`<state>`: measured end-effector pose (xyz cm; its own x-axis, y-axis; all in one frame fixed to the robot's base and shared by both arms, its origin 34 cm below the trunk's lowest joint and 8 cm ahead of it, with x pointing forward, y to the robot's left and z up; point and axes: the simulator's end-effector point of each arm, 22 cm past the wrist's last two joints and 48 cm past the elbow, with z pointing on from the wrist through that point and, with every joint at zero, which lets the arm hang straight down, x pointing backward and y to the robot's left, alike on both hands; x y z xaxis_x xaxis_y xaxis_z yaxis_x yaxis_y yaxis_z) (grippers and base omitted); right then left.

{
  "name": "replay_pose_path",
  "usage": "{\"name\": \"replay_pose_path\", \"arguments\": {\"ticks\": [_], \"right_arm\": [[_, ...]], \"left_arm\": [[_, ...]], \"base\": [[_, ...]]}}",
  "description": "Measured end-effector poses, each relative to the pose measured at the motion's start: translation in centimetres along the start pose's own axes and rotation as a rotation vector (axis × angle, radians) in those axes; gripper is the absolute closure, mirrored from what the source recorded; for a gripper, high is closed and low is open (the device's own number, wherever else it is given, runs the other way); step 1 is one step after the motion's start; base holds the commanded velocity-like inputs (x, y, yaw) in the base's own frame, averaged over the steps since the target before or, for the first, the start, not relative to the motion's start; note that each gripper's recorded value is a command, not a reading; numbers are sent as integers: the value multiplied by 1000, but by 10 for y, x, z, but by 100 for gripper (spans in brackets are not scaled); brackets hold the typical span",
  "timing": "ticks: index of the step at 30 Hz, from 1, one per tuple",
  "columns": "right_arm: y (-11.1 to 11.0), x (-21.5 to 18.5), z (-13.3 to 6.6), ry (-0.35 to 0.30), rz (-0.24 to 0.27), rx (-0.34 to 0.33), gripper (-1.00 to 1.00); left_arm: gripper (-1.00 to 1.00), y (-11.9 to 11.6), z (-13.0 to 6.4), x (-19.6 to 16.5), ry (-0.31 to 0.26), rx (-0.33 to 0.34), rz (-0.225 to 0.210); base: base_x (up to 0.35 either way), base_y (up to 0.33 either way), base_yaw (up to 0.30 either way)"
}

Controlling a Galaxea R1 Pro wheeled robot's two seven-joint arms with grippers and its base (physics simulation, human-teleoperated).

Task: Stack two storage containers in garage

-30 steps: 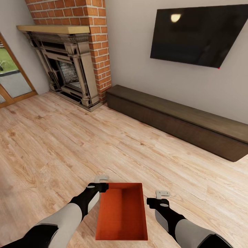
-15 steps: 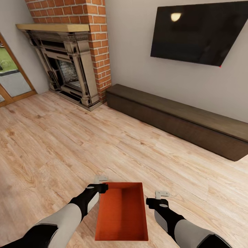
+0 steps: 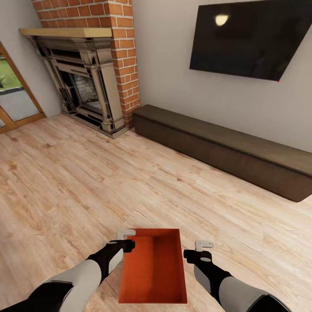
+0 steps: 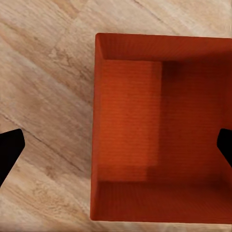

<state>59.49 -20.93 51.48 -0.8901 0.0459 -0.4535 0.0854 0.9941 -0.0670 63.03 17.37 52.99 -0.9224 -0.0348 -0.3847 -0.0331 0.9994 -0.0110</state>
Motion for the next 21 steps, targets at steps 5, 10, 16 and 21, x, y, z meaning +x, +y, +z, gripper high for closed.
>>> {"name": "replay_pose_path", "arguments": {"ticks": [5, 10, 16, 21], "right_arm": [[-1, 0, 1, -2, 0, 1, -100], [-1, 0, 2, -2, 0, 1, -100], [-3, 0, 2, -2, 2, 4, -100], [-6, 0, 2, -3, 3, 8, -100]], "left_arm": [[-100, 0, 1, 0, -1, -2, 0], [-100, 2, 1, 1, 2, -8, 1], [-100, 8, 1, -4, -22, -46, -23], [-100, 12, -4, -39, -205, -67, -66]], "base": [[0, 0, 0], [0, 0, 0], [0, 0, 0], [0, 0, 0]]}}
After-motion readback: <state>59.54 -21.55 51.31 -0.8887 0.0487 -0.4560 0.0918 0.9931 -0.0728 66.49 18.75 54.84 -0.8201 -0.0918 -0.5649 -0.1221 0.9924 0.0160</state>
